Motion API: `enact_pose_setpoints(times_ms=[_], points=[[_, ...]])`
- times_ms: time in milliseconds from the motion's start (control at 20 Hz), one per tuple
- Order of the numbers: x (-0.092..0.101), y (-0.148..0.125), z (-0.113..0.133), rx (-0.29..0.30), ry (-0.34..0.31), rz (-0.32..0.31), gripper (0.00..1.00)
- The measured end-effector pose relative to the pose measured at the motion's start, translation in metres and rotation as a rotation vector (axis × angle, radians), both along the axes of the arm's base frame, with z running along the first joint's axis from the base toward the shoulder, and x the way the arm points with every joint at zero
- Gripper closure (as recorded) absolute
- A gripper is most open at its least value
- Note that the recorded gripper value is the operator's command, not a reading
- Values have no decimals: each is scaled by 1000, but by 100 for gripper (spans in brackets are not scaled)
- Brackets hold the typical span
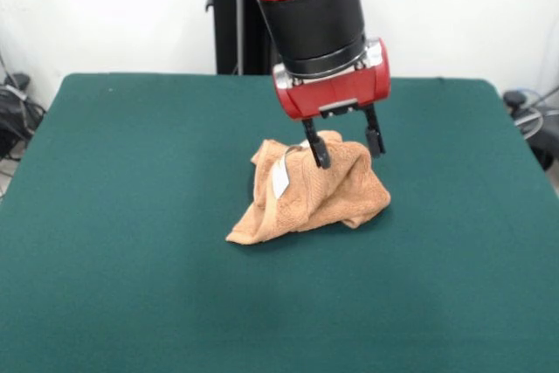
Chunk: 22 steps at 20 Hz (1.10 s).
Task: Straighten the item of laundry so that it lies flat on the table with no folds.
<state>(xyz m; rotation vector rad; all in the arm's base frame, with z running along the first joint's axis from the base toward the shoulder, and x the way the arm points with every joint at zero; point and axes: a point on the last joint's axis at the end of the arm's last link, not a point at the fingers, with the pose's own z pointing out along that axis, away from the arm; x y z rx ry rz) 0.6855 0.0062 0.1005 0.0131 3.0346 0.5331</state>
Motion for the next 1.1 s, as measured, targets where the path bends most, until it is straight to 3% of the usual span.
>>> enact_pose_setpoints(times_ms=[1100], points=[[10, -2, 19, -10, -35, 5, 0]])
